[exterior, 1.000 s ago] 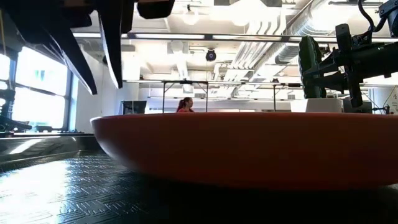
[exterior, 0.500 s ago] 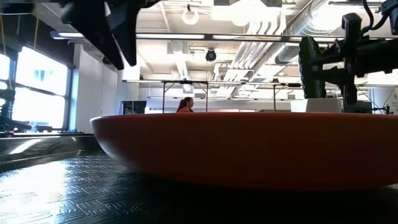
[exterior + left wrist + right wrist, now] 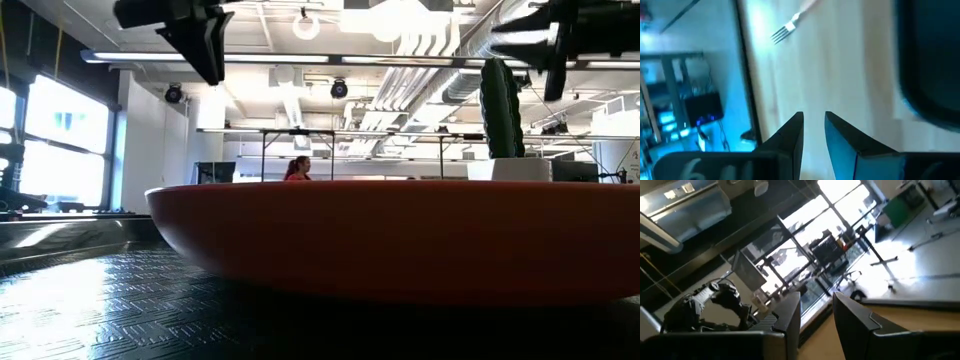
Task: Pick and place plate/cup/fork/spoon on tray
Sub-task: Put the yellow spoon on the black tray to the right of the orange plate
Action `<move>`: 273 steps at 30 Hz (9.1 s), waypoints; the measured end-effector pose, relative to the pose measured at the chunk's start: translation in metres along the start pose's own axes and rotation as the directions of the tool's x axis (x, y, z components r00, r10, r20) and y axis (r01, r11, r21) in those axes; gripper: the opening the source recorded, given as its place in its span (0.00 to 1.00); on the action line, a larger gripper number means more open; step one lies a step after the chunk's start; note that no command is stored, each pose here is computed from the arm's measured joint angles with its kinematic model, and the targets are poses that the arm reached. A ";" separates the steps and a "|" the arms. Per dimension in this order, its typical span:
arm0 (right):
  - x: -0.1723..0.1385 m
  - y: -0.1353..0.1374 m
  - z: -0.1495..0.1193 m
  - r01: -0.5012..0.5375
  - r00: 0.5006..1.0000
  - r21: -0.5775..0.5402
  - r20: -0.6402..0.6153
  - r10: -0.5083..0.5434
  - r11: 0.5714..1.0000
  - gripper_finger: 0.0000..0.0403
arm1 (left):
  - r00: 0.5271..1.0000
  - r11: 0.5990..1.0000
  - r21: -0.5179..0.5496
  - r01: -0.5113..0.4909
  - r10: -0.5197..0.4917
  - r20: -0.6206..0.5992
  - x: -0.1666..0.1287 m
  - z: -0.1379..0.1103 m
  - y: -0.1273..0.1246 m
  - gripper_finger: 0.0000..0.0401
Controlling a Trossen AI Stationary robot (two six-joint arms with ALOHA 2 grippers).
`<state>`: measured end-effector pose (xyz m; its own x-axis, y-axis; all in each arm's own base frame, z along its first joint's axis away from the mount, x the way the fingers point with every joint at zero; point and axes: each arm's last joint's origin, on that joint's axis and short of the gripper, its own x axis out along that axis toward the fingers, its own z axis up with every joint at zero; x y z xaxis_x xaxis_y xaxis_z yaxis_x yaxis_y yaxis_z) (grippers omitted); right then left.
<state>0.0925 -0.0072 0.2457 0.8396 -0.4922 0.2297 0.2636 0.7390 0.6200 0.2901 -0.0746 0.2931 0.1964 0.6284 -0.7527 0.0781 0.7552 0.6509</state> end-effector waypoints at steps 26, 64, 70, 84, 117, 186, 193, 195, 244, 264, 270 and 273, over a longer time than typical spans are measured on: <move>0.058 0.069 0.047 0.467 0.848 -0.089 -0.239 -0.474 0.880 0.26 | 0.977 0.580 -0.788 -0.207 0.165 -0.134 -0.024 -0.138 0.152 0.17; 0.139 -0.030 -0.045 0.901 0.010 -0.292 -0.725 -0.688 0.321 0.26 | 0.995 0.522 -0.852 -0.036 -0.059 -0.079 -0.009 -0.156 0.173 0.17; 0.146 -0.053 -0.057 0.855 -0.100 -0.400 -0.752 -0.652 0.329 0.26 | 0.995 0.513 -0.857 -0.037 -0.059 -0.079 -0.009 -0.156 0.173 0.17; 0.155 -0.081 -0.085 0.808 -0.207 -0.508 -0.720 -0.662 0.300 0.41 | 0.995 0.513 -0.858 -0.038 -0.061 -0.080 -0.008 -0.156 0.173 0.17; 0.148 -0.125 -0.101 0.841 -0.258 -0.472 -0.779 -0.571 0.264 0.13 | 0.997 0.502 -0.864 -0.031 -0.046 -0.063 -0.008 -0.154 0.175 0.17; 0.039 0.118 -0.149 0.843 0.186 0.005 -0.941 -0.283 0.538 0.07 | 0.996 0.533 -0.845 0.031 -0.085 -0.017 -0.008 -0.152 0.174 0.17; 0.024 0.142 -0.147 0.806 0.242 0.053 -0.938 -0.246 0.590 0.07 | 0.993 0.506 -0.860 0.067 -0.118 0.009 -0.008 -0.151 0.173 0.17; 0.023 0.146 -0.145 0.806 0.227 0.018 -0.933 -0.280 0.592 0.07 | 0.993 0.488 -0.870 0.069 -0.121 0.011 -0.008 -0.151 0.173 0.17; 0.013 0.129 -0.240 0.839 -0.098 -0.329 -0.875 -0.475 0.434 0.07 | 0.993 0.432 -0.900 0.064 -0.119 0.013 -0.008 -0.150 0.173 0.17; 0.017 0.129 -0.240 0.842 -0.138 -0.339 -0.887 -0.440 0.419 0.16 | 0.993 0.449 -0.891 0.066 -0.119 0.013 -0.008 -0.151 0.174 0.17; 0.016 0.129 -0.240 0.842 -0.159 -0.350 -0.888 -0.430 0.410 0.17 | 0.993 0.463 -0.884 0.067 -0.119 0.013 -0.008 -0.151 0.174 0.17; 0.016 0.129 -0.240 0.842 -0.159 -0.350 -0.889 -0.430 0.411 0.17 | 0.993 0.493 -0.867 0.071 -0.119 0.014 -0.008 -0.150 0.173 0.17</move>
<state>0.2539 0.1906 0.1491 0.1748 0.1692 -0.9700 0.9814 0.0499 0.1856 0.1550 0.0796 0.3969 0.1991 0.5316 -0.8233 -0.7953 0.5785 0.1812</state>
